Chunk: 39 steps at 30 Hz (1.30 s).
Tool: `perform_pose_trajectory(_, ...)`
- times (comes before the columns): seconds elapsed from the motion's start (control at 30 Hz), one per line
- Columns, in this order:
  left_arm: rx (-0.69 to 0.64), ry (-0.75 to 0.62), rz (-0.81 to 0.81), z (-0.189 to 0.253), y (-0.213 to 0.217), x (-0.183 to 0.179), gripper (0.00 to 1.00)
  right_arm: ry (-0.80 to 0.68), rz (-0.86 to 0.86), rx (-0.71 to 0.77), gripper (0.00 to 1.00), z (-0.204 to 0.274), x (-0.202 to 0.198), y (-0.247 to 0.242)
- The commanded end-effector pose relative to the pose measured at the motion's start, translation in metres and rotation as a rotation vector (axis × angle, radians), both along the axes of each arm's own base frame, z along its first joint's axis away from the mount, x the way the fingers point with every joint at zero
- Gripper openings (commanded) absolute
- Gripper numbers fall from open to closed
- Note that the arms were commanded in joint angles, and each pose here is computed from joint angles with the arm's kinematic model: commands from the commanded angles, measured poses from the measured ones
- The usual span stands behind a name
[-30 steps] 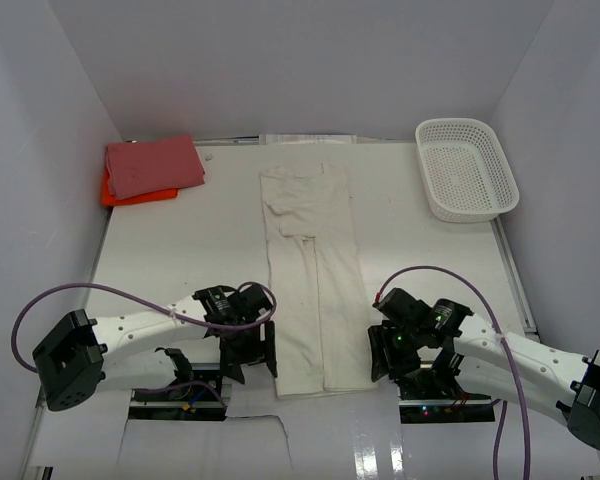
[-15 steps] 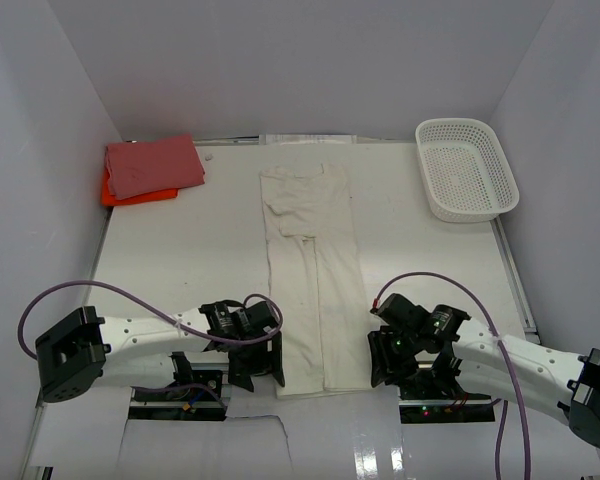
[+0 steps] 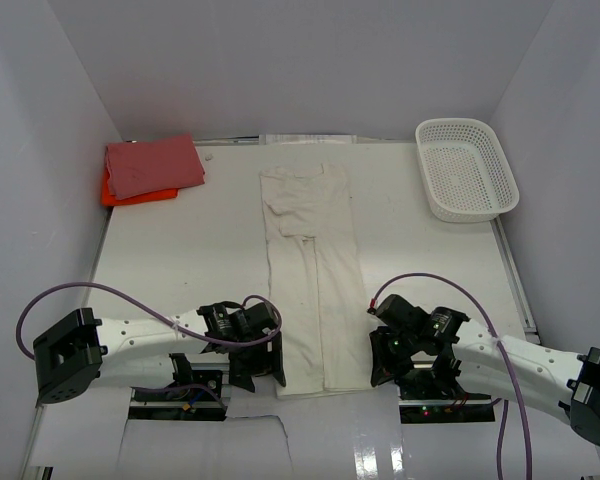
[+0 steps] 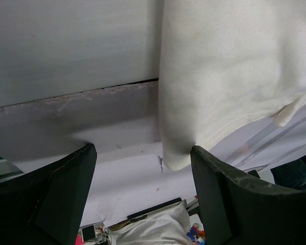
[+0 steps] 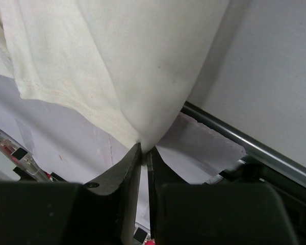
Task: Fold and stack the t-shirts
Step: Grab the bottom of the folded rectangular tshirt with both arms
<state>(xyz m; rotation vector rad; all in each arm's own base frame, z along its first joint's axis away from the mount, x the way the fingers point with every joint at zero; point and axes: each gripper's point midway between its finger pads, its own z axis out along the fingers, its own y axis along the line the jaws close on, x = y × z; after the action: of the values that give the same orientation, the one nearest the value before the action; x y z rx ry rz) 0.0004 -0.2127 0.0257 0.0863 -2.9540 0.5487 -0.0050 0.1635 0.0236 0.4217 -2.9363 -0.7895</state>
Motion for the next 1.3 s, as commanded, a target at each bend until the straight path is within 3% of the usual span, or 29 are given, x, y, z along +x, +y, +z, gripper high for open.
perform_pose_trajectory(0.0, -0.007, -0.04, 0.055, -0.002, -0.006, 0.009, 0.85, 0.016, 0.002, 0.028, 0.14, 0.001, -0.004, 0.004)
perform_pose_trajectory(0.77, -0.086, -0.083, 0.008, 0.009, -0.029, -0.001, 0.73, 0.022, 0.002, 0.031, 0.13, 0.0, -0.006, 0.005)
perform_pose_trajectory(0.93, -0.092, -0.089, -0.009, 0.011, -0.034, -0.003, 0.6, 0.024, -0.001, 0.029, 0.13, 0.0, -0.006, 0.005)
perform_pose_trajectory(1.0, -0.094, -0.089, -0.009, 0.011, -0.034, -0.004, 0.45, 0.023, -0.001, 0.028, 0.13, 0.0, -0.007, 0.004)
perform_pose_trajectory(1.27, -0.097, -0.09, -0.013, 0.011, -0.035, -0.005, 0.29, 0.022, 0.002, 0.036, 0.13, 0.0, -0.008, 0.005)
